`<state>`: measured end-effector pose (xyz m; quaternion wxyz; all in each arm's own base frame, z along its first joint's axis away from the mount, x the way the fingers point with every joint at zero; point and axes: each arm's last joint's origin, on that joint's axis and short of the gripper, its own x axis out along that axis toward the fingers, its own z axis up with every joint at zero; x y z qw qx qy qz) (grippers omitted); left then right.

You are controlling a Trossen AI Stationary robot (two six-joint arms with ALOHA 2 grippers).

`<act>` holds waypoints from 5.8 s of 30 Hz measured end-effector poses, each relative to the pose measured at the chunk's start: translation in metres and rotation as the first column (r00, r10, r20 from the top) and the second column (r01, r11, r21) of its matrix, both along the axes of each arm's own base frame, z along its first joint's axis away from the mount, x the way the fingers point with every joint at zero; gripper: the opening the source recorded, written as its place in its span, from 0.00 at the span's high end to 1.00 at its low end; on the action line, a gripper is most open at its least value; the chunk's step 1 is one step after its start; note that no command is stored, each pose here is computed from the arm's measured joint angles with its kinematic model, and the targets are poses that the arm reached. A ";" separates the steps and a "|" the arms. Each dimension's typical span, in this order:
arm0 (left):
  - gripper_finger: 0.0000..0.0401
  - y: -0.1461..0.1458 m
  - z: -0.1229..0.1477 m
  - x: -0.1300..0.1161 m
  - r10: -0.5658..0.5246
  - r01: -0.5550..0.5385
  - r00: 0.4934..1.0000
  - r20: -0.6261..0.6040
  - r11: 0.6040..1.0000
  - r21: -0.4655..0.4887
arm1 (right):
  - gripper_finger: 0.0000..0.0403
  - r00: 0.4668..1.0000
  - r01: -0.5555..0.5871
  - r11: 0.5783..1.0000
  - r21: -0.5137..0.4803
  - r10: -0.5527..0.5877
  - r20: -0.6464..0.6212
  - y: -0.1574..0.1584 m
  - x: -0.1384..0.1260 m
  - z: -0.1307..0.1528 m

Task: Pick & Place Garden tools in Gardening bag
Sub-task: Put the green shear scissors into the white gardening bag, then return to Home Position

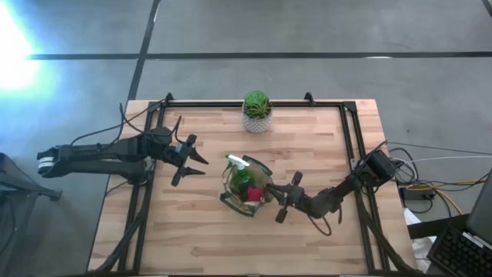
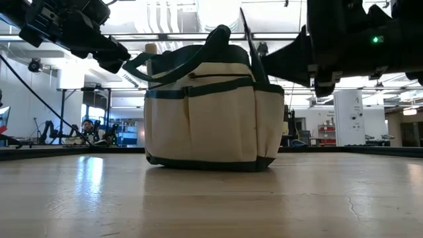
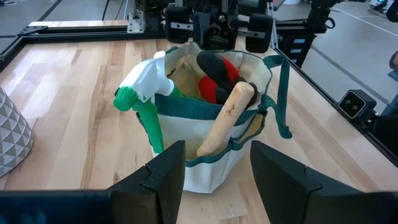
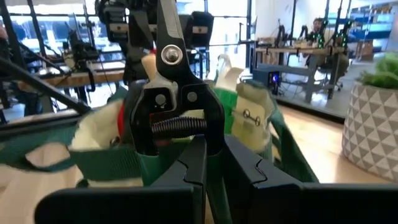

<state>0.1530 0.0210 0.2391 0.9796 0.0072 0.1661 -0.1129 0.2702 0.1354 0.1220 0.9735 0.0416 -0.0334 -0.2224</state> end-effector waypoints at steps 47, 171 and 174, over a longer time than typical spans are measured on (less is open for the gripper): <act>0.54 0.000 0.000 0.000 0.000 0.000 1.000 0.000 1.000 0.000 | 0.82 0.996 -0.024 0.999 0.040 0.027 -0.080 0.002 -0.010 -0.012; 0.54 -0.004 -0.015 -0.013 -0.008 0.009 1.000 0.019 1.000 -0.006 | 0.98 0.984 -0.058 0.985 0.162 0.084 -0.155 -0.128 -0.189 0.065; 0.54 -0.007 -0.028 -0.026 0.023 -0.022 1.000 0.012 0.992 -0.121 | 0.98 0.984 -0.058 0.985 0.162 0.084 -0.156 -0.128 -0.189 0.065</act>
